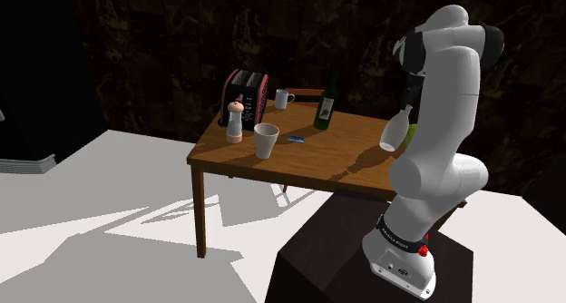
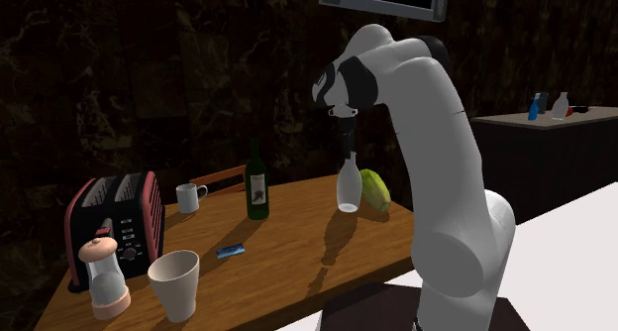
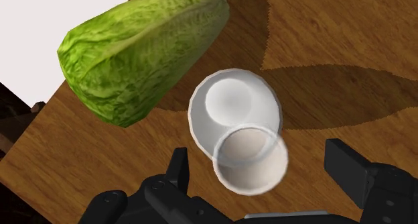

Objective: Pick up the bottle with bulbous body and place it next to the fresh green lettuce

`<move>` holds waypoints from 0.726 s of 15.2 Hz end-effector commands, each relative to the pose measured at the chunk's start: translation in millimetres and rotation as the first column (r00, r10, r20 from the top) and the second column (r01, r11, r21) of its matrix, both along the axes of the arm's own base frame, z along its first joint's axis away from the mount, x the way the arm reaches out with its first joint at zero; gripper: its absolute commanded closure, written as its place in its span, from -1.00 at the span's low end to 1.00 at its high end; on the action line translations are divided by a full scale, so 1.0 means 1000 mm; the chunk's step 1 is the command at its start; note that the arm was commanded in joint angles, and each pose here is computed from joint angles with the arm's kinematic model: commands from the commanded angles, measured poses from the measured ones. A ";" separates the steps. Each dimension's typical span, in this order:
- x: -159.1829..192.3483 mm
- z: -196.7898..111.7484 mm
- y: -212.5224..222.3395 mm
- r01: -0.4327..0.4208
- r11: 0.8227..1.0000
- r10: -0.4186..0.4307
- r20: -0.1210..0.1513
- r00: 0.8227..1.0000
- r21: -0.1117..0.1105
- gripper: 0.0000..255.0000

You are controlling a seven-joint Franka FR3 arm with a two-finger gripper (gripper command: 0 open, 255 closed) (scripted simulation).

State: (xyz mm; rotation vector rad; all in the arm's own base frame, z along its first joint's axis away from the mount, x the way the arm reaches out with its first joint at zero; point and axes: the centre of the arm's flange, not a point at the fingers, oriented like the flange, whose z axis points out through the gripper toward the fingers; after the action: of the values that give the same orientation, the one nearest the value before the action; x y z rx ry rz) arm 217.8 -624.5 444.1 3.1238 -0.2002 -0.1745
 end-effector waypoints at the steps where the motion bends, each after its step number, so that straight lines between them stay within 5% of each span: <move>1: 0.003 0.020 0.001 0.000 1.000 0.000 0.000 1.000 0.000 -1.00; 3: 0.005 0.044 0.001 0.000 1.000 0.000 0.000 1.000 0.000 -1.00; 11: 0.005 0.044 0.001 0.000 1.000 0.000 0.000 1.000 0.000 -1.00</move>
State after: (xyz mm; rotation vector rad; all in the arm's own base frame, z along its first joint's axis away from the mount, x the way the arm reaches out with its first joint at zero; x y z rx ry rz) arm 223.2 -623.7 487.6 3.1241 -0.2003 -0.1747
